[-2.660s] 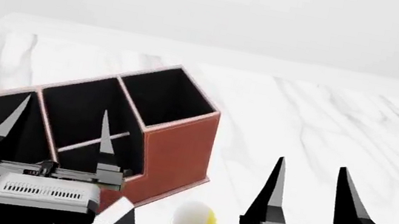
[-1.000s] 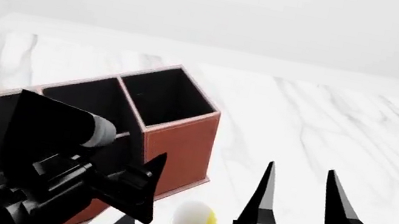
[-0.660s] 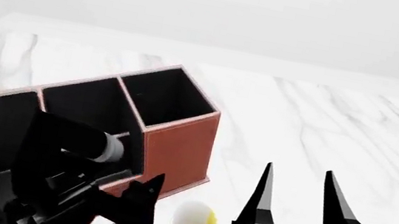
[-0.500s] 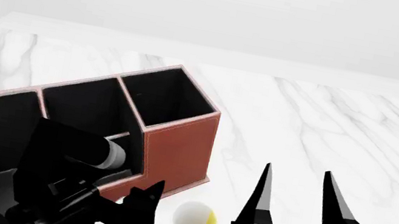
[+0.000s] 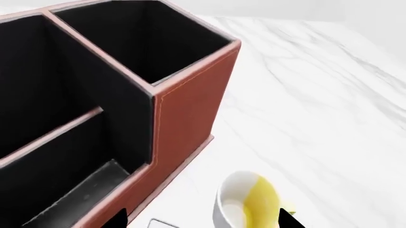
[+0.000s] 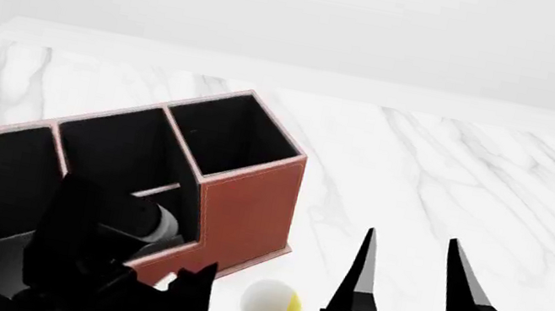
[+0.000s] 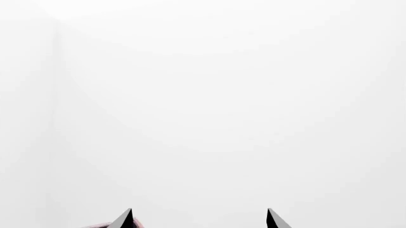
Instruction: Pick up the book and place it in the right compartment of the caddy.
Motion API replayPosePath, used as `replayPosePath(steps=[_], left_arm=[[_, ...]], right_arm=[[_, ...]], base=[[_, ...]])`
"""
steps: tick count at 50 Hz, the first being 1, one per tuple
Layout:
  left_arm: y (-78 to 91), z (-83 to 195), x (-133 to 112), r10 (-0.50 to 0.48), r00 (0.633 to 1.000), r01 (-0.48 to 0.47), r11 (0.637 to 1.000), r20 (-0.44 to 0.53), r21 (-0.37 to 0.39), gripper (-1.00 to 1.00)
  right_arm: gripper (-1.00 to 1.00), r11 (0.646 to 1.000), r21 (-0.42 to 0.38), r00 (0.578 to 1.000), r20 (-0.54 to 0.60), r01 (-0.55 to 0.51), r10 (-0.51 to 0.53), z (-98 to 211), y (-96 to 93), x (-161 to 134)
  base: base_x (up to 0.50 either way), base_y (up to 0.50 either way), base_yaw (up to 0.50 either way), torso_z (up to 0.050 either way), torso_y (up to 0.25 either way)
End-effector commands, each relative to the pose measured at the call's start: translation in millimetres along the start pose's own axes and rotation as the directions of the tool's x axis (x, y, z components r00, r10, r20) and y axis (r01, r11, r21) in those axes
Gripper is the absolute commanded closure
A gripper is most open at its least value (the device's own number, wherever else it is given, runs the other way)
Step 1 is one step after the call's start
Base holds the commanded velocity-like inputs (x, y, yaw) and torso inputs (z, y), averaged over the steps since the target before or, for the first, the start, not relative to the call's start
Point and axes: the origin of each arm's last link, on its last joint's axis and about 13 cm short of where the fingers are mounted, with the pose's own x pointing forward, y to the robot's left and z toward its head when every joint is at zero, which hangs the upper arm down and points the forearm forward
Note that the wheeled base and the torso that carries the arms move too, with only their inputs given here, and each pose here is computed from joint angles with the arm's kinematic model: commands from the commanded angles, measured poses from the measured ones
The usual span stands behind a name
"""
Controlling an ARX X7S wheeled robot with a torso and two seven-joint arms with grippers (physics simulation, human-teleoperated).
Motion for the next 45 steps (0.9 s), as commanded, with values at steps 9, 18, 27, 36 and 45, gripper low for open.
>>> replayPosePath(steps=[9, 18, 27, 36, 45], left_arm=[[4.4, -11.4, 5.6, 0.025, 0.998, -0.024, 1.000, -0.053, 0.014, -1.00], [5.9, -19.0, 7.0, 0.041, 0.996, -0.039, 0.999, -0.076, 0.036, -1.00], [7.3, -22.8, 8.3, 0.057, 0.994, -0.052, 0.997, -0.094, 0.051, -1.00], [7.4, -23.9, 5.8, 0.077, 0.990, -0.065, 0.993, -0.116, 0.102, -1.00], [15.3, -26.9, 14.4, 0.129, 0.982, -0.107, 0.982, -0.140, 0.154, -1.00]], right_arm=[[-1.00, 1.000, -0.010, 1.000, 0.008, -0.004, 0.004, 1.0, -0.7, 1.1], [-1.00, 1.000, -0.008, 1.000, 0.007, -0.005, 0.005, 0.6, -0.4, 0.8], [-1.00, 1.000, -0.009, 1.000, 0.007, -0.004, 0.004, 0.9, -0.6, 0.9], [-1.00, 1.000, -0.010, 1.000, 0.011, 0.001, -0.001, 1.0, -1.2, 1.5], [-1.00, 1.000, -0.009, 1.000, 0.009, 0.000, 0.000, 0.5, -1.0, 0.5]], base=[[0.00, 0.00, 0.00, 0.000, 0.000], [0.00, 0.00, 0.00, 0.000, 0.000], [0.00, 0.00, 0.00, 0.000, 0.000], [0.00, 0.00, 0.00, 0.000, 0.000], [0.00, 0.00, 0.00, 0.000, 0.000]])
